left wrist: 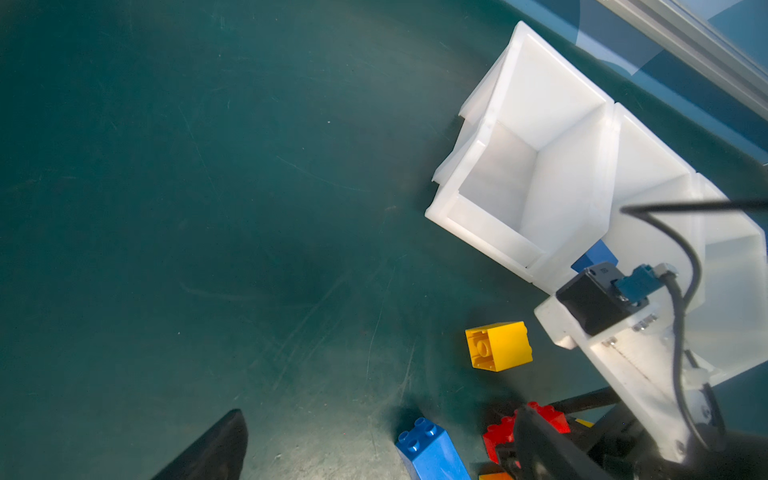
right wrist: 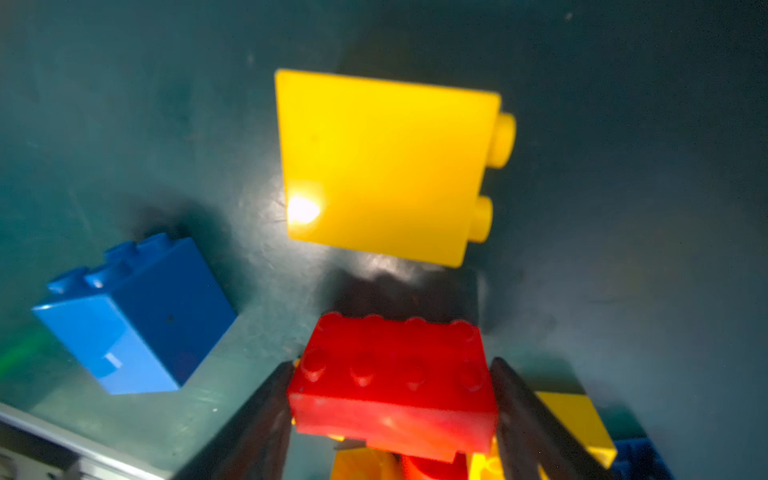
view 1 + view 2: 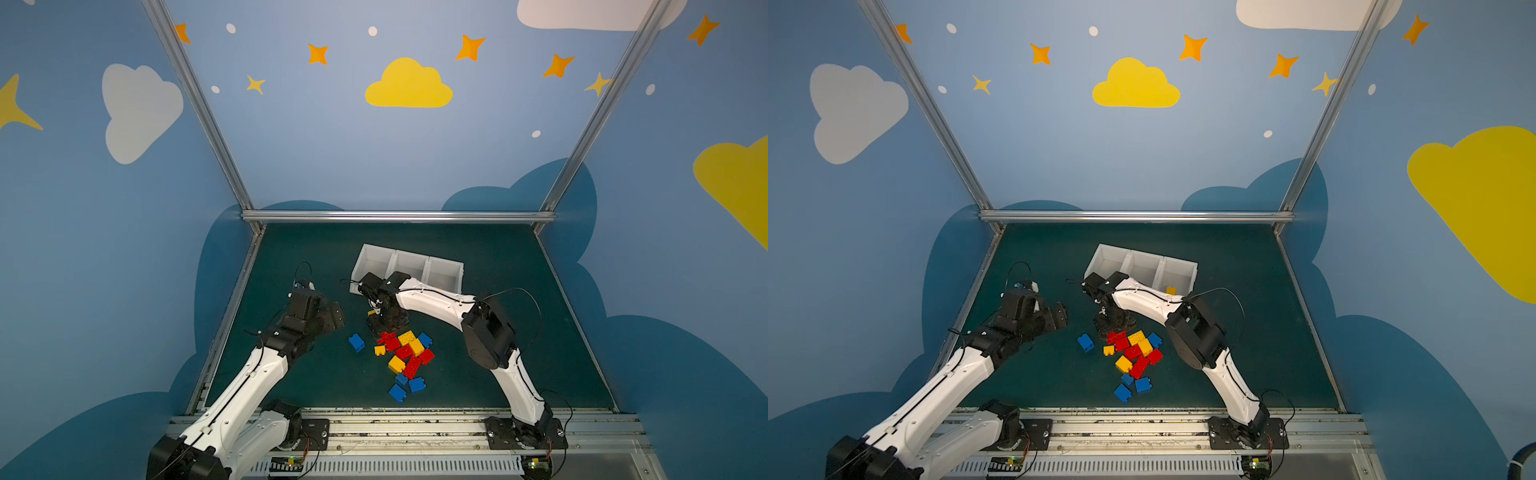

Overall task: Sort the legos into containers by color
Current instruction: Pick up the lego from the center of the table.

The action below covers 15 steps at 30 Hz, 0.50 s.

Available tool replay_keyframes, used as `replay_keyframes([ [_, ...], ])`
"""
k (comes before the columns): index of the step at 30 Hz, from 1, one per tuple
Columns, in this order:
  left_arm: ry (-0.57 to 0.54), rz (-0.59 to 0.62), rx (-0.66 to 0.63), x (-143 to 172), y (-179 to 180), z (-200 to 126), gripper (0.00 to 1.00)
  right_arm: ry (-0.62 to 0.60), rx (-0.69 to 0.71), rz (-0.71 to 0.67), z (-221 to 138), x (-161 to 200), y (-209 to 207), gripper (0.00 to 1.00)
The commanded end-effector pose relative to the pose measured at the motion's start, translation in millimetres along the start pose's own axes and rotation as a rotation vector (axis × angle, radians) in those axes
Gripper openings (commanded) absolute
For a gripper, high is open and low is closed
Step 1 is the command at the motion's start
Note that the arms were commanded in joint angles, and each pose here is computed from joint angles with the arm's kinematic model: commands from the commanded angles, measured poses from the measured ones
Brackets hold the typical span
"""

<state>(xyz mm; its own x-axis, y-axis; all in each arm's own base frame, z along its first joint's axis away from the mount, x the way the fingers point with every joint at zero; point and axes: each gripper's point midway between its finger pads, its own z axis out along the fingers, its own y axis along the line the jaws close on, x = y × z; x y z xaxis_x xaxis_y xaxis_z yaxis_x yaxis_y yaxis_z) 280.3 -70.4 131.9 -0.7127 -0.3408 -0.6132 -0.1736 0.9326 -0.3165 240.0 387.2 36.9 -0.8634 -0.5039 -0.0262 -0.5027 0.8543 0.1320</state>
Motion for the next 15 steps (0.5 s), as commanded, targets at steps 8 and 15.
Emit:
replay_keyframes([
  [8,-0.003,-0.002,-0.003,3,4,1,0.99,-0.003,0.052,0.014,-6,2,-7,0.54],
  [15,-0.007,-0.003,-0.003,3,5,0,0.99,-0.137,0.007,-0.063,-67,-31,-1,0.52],
])
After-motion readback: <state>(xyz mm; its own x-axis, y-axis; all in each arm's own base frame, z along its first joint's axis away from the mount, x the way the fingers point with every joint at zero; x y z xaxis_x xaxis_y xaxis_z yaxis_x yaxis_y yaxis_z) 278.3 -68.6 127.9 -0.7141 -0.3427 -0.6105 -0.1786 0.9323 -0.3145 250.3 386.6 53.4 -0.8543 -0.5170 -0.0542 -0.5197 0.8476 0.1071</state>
